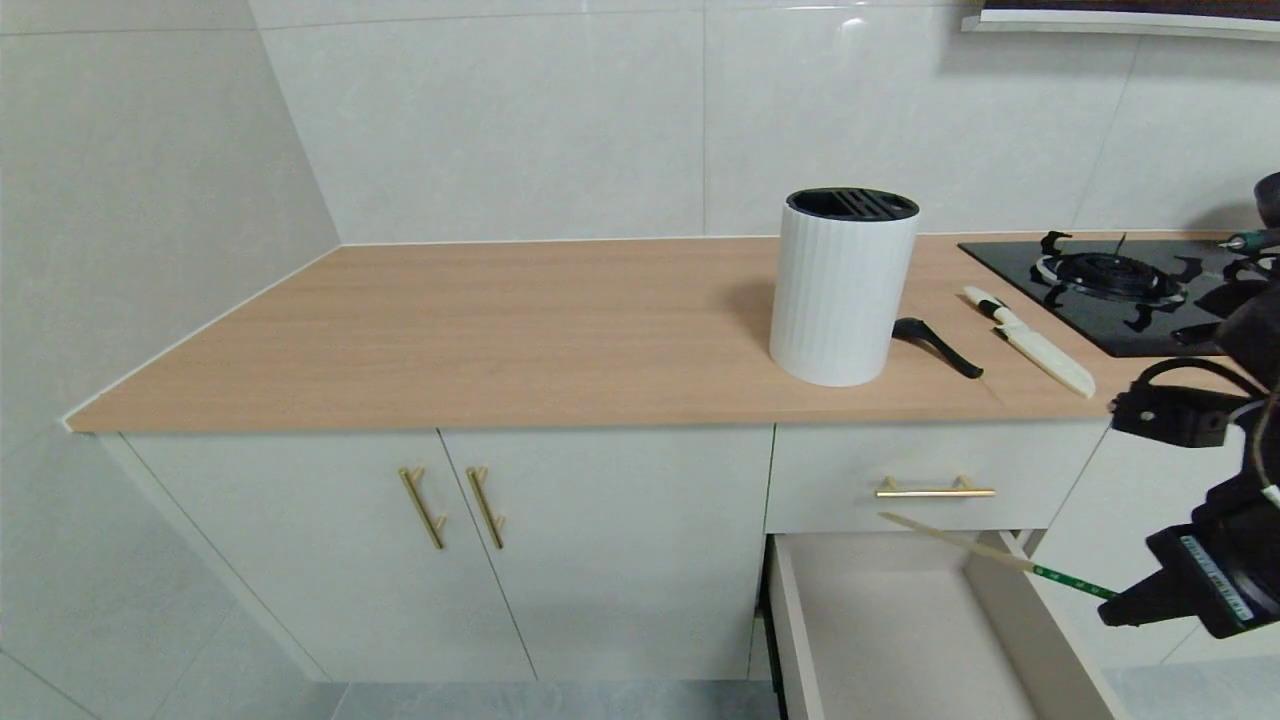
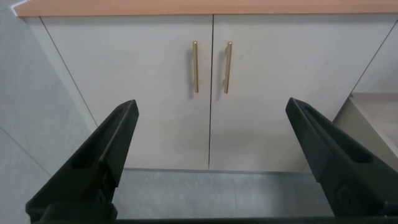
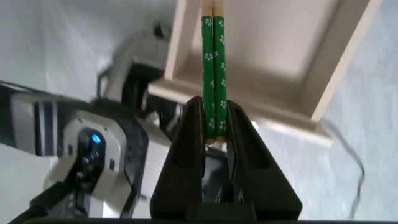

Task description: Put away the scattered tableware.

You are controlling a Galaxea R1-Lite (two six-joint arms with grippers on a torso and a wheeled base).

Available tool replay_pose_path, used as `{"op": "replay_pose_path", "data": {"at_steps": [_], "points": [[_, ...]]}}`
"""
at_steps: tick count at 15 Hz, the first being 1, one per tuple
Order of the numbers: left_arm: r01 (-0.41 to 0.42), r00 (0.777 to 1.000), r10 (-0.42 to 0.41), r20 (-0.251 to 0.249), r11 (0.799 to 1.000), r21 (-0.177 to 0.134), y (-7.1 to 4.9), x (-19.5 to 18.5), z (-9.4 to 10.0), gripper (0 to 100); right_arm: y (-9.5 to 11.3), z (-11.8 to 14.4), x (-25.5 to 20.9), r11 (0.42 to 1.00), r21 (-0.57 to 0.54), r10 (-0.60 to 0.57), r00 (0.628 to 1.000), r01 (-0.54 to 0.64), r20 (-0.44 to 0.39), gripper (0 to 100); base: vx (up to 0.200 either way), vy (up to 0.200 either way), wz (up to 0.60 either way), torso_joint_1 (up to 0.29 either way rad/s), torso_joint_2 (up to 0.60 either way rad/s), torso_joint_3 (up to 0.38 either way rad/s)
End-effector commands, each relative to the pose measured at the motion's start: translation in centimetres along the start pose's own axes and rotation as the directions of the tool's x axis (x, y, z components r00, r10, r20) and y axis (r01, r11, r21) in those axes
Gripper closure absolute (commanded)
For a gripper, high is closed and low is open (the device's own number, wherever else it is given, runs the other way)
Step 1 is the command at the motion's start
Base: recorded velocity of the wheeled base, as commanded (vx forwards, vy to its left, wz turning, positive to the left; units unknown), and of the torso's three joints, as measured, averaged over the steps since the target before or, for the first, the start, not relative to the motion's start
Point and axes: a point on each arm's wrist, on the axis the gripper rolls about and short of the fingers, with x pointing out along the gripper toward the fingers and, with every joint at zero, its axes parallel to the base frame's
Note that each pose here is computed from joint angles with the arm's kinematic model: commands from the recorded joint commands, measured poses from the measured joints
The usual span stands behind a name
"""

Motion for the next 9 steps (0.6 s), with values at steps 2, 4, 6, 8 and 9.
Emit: {"op": "replay_pose_path", "data": {"at_steps": [2,4,6,8,9], "points": [[0.000,1.000,0.000,-0.001,1.000,-0.001,0.0,0.0,0.0,0,-0.4,2.8,7.5,0.998,0.043,-0.038,0.965,0.050,-0.259,100,0.000,0.000,0.00,0.000,0.00,0.000],[0.000,1.000,0.000,-0.001,1.000,-0.001,0.0,0.0,0.0,0,-0.5,3.4,9.1,0.994,0.072,-0.065,0.960,0.087,-0.271,100,0.000,0.000,0.00,0.000,0.00,0.000],[0.000,1.000,0.000,-0.001,1.000,-0.001,0.0,0.0,0.0,0,-0.6,4.0,10.2,0.989,0.102,-0.076,0.968,0.103,-0.240,100,0.000,0.000,0.00,0.000,0.00,0.000],[0.000,1.000,0.000,-0.001,1.000,-0.001,0.0,0.0,0.0,0,-0.7,4.4,11.4,0.984,0.125,-0.092,0.964,0.126,-0.249,100,0.000,0.000,0.00,0.000,0.00,0.000],[-0.002,1.000,0.002,-0.001,1.000,-0.001,0.0,0.0,0.0,0,-0.8,4.6,12.0,0.982,0.122,-0.111,0.963,0.145,-0.245,100,0.000,0.000,0.00,0.000,0.00,0.000]]}}
